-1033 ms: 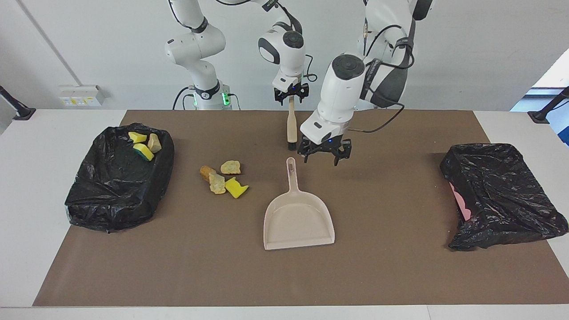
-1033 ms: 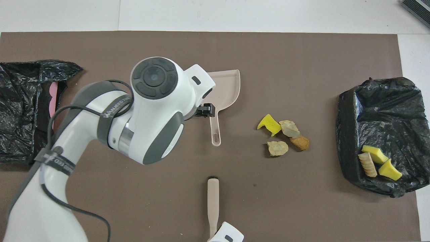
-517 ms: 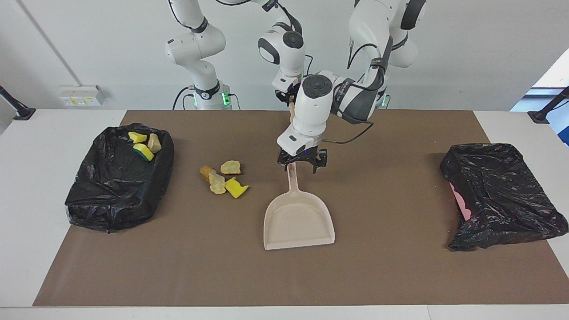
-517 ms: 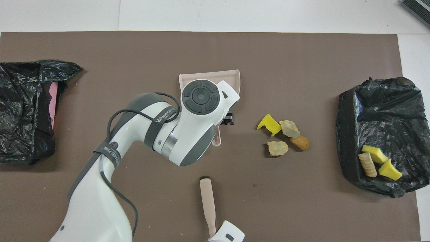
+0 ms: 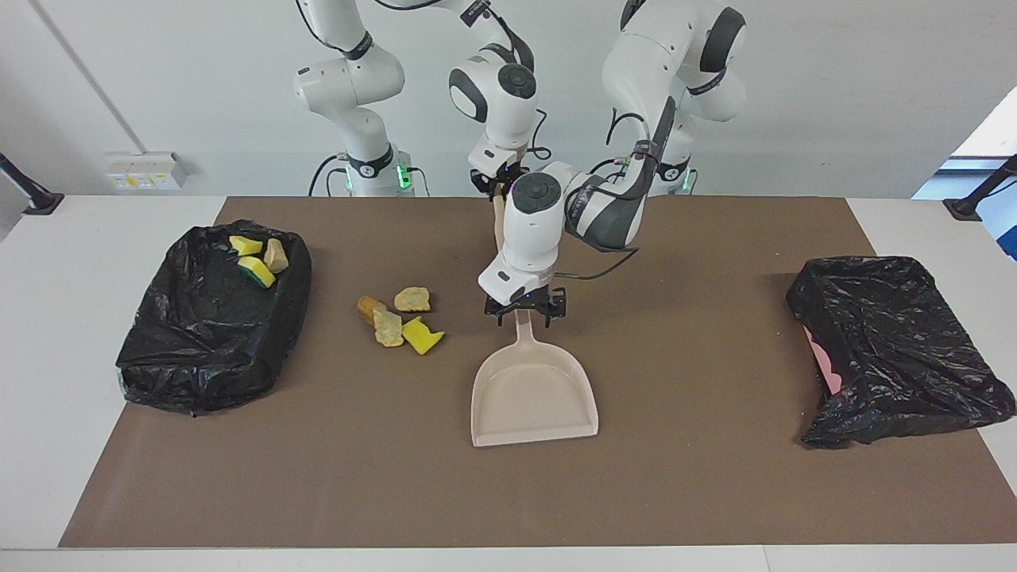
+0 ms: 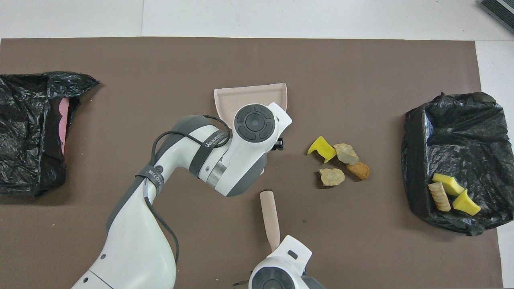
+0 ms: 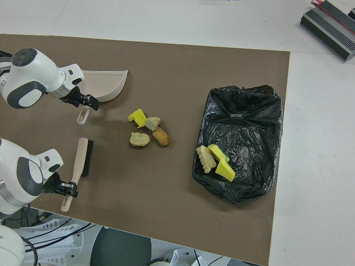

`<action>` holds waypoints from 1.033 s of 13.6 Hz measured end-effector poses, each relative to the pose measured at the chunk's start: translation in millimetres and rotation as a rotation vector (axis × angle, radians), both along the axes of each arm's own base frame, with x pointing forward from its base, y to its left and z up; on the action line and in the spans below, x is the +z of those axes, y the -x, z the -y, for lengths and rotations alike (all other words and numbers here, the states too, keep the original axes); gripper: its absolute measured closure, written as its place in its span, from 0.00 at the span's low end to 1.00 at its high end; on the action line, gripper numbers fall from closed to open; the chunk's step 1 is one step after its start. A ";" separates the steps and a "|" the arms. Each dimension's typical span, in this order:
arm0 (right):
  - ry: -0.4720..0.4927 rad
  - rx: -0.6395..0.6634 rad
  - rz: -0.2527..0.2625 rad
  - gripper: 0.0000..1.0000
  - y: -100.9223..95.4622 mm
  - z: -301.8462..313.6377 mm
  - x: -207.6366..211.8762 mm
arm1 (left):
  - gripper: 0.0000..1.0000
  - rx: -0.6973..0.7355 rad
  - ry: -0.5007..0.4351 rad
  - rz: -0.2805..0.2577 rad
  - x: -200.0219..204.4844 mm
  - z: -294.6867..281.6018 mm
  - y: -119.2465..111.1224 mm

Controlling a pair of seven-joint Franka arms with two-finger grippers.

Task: Sweep and dump trash in bin
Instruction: 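Reach the left gripper toward the dustpan handle, then grasp the dustpan with the left gripper while the right gripper takes the brush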

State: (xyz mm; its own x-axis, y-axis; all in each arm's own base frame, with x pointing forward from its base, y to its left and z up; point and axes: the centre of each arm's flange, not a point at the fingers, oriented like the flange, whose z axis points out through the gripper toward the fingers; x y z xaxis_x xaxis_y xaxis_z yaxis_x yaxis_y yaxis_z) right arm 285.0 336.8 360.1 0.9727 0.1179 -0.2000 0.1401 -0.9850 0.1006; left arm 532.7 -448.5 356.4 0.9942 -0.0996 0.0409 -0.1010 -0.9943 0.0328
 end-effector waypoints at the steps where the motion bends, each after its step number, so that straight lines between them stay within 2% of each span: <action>1: 0.004 -0.005 -0.004 0.73 -13.5 16.8 9.4 | 0.26 0.000 -0.001 0.003 0.4 -0.7 -0.9; 2: 0.008 -0.014 -0.006 0.73 -24.6 33.6 18.2 | 0.39 0.001 -0.002 0.007 0.6 -1.7 -2.1; 3: 0.012 -0.022 -0.005 0.73 -35.2 51.5 26.7 | 0.41 0.003 -0.001 0.010 0.9 -2.4 -3.1; 7: 0.048 -0.031 0.037 0.73 -79.2 127.3 50.0 | 0.45 0.002 0.000 0.012 1.0 -2.1 -3.1; 10: 0.111 0.003 0.064 0.73 -111.5 189.7 61.6 | 0.48 0.000 -0.001 0.011 0.8 -1.5 -2.5; 14: 0.153 0.050 0.045 0.73 -136.8 274.9 62.4 | 0.48 -0.004 -0.001 0.010 0.0 -0.9 -1.9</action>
State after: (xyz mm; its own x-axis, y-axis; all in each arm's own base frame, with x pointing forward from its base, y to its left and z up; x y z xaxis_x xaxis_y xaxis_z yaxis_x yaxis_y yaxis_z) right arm 421.8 62.0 422.6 0.9748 0.1376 -0.1758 0.1802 -0.9497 0.2559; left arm 534.6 -447.6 356.4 0.9933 -0.1037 0.0507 -0.1054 -0.9940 0.0307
